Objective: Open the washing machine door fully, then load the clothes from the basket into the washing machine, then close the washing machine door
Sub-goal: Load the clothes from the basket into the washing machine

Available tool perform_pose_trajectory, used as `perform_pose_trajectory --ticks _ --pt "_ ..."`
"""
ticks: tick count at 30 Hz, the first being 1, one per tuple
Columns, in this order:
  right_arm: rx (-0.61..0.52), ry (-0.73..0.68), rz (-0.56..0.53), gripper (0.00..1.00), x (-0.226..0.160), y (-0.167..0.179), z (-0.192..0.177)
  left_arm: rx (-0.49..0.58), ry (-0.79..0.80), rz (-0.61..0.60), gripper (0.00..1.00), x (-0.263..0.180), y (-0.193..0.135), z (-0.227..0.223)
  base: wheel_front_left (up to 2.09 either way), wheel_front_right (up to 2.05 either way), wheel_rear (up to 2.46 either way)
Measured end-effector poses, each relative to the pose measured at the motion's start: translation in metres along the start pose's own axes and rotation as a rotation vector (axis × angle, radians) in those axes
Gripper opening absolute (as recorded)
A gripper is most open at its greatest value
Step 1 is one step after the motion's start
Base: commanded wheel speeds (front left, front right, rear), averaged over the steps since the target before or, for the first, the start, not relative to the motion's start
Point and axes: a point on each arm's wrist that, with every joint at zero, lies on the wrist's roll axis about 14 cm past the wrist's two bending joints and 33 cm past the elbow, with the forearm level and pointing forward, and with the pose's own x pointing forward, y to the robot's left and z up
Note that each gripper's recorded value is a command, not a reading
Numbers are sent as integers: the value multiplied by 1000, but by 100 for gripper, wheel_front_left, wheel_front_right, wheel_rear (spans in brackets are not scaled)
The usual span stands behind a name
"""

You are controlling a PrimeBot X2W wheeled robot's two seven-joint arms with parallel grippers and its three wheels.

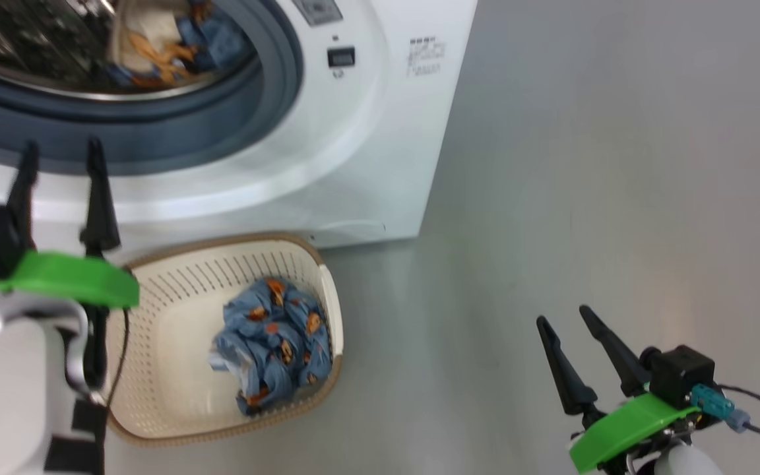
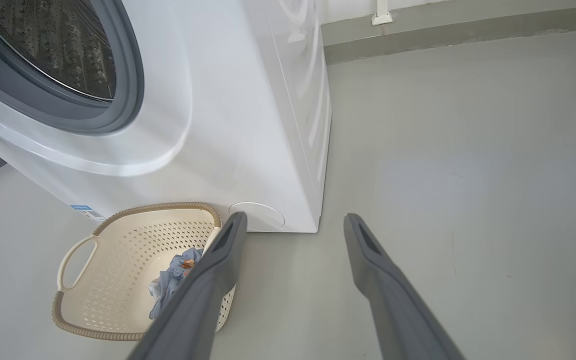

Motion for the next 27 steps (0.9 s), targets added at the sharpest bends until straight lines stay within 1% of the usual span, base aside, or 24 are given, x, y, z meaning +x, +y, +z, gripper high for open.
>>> perform_pose_trajectory --ticks 10,15,20,25,27 --pt "-13 -66 10 100 -25 8 23 3 -52 42 100 -58 10 30 0 0 0" --pt "-20 -92 22 100 -35 13 31 6 -60 81 100 -86 17 35 0 0 0" --pt "-21 -114 26 100 -44 17 37 13 -61 95 100 -111 20 37 0 0 0" --pt "-19 -126 16 100 -54 15 38 36 -57 106 100 -135 23 37 0 0 0" --pt "-24 -148 12 100 -57 14 45 41 -52 120 100 -147 25 36 0 0 0"
